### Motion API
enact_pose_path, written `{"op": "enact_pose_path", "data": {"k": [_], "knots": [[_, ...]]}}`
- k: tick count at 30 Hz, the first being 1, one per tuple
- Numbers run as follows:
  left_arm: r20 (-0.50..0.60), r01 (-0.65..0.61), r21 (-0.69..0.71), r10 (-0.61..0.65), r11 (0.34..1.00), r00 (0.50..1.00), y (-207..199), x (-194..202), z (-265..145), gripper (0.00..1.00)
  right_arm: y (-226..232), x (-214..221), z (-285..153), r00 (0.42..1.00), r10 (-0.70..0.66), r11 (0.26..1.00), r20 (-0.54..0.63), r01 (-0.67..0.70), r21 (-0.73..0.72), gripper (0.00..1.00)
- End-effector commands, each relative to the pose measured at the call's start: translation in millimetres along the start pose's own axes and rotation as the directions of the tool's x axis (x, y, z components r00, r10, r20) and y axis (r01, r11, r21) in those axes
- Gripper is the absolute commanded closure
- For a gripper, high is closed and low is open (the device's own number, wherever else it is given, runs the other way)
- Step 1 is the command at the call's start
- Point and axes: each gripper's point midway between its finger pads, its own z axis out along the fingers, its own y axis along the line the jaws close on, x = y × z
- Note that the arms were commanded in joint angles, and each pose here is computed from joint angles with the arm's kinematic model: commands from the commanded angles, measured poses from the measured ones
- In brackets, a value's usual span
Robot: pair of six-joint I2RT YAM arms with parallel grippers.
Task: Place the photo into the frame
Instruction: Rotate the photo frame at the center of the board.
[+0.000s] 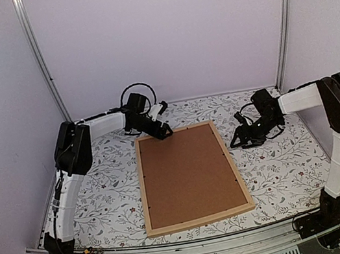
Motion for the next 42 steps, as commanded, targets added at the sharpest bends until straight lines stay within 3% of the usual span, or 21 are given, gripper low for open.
{"op": "enact_pose_path", "data": {"k": [1,5,11,18,27,32,37,42], "knots": [[-0.12,-0.045,-0.008,0.044,0.999,0.992,-4,30,21,0.11,-3,-1,-1,1.0,0.008,1.0,0.018,-0.008,0.008,0.28],[-0.135,-0.064,0.001,0.064,0.998,0.989,-8,32,26,0.18,-4,1,0,1.0,0.012,1.0,0.017,-0.012,0.005,0.28],[-0.196,-0.035,0.01,0.036,0.999,0.98,-10,51,28,0.41,-6,5,1,1.0,0.018,1.0,0.017,-0.018,0.009,0.28],[-0.245,0.098,0.008,-0.093,0.995,0.965,4,82,18,0.61,-7,5,0,1.0,0.017,1.0,0.02,-0.018,0.017,0.28],[-0.265,0.248,-0.063,-0.256,0.967,0.93,27,122,-5,0.73,-7,5,-1,1.0,0.021,1.0,0.022,-0.021,0.02,0.28],[-0.256,0.377,-0.119,-0.395,0.919,0.882,32,144,-22,0.76,-6,7,-1,0.999,0.032,0.999,0.019,-0.032,0.016,0.28],[-0.291,0.48,-0.216,-0.526,0.85,0.799,31,183,-40,0.76,-4,20,-6,0.997,0.08,0.997,0.016,-0.08,0.01,0.26],[-0.22,0.624,-0.239,-0.667,0.744,0.711,27,206,-72,0.75,-3,37,-21,0.988,0.149,0.988,0.044,-0.151,0.041,0.2]]}}
